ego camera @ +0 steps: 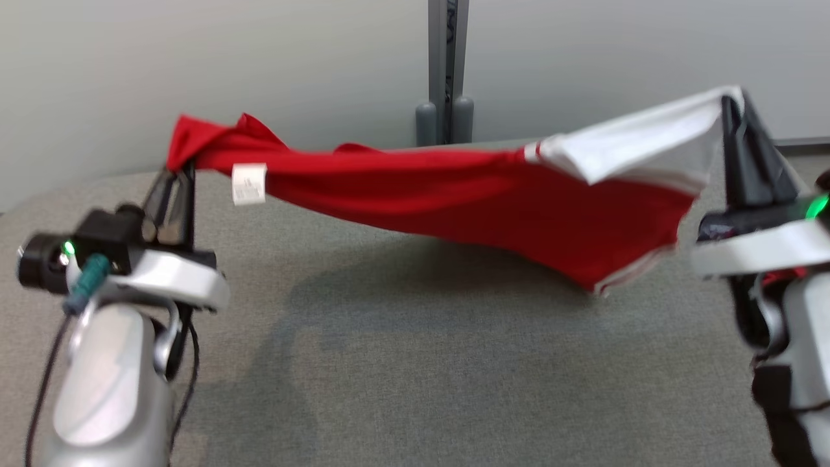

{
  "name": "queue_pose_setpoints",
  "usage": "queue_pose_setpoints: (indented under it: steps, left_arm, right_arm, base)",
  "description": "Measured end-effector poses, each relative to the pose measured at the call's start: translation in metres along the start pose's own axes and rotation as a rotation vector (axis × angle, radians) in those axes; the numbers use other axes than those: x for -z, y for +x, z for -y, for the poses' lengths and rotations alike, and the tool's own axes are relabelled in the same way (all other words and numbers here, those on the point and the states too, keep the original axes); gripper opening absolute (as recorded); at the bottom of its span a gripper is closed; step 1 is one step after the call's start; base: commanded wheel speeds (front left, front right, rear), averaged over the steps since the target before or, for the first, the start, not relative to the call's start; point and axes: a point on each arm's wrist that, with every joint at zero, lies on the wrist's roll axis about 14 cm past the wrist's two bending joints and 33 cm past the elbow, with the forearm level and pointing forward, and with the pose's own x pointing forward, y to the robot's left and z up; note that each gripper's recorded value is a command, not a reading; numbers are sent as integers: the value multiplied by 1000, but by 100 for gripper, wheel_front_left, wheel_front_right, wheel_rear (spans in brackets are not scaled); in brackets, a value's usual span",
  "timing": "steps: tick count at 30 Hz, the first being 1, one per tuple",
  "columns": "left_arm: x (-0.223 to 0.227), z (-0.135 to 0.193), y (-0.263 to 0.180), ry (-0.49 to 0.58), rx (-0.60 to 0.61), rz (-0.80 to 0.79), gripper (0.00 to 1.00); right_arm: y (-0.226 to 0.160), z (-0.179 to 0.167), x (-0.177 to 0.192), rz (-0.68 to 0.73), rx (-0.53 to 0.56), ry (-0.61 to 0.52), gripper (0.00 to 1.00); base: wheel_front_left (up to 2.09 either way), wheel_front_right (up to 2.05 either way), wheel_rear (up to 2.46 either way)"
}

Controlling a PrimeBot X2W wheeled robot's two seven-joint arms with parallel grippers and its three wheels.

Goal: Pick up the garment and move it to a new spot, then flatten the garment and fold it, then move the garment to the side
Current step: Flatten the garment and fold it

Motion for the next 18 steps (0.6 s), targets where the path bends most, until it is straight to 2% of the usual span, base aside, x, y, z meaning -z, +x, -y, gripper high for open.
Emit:
queue_pose_setpoints:
  steps: [5,9,15,18]
  left_arm:
    - [-61,-19,26,88,4,134,0]
    - [-100,-30,44,143,2,210,0]
    - [-107,-43,67,188,-2,179,0]
    - [-96,-45,86,192,0,138,0]
  right_arm:
    - [38,-6,-71,185,-57,-62,0]
    - [59,-13,-107,277,-95,-100,0]
    - [85,-16,-114,294,-123,-133,0]
    - [106,-17,-96,257,-140,-161,0]
  base:
    - [0,0,0]
    - [0,0,0]
    - [0,0,0]
    - [0,0,0]
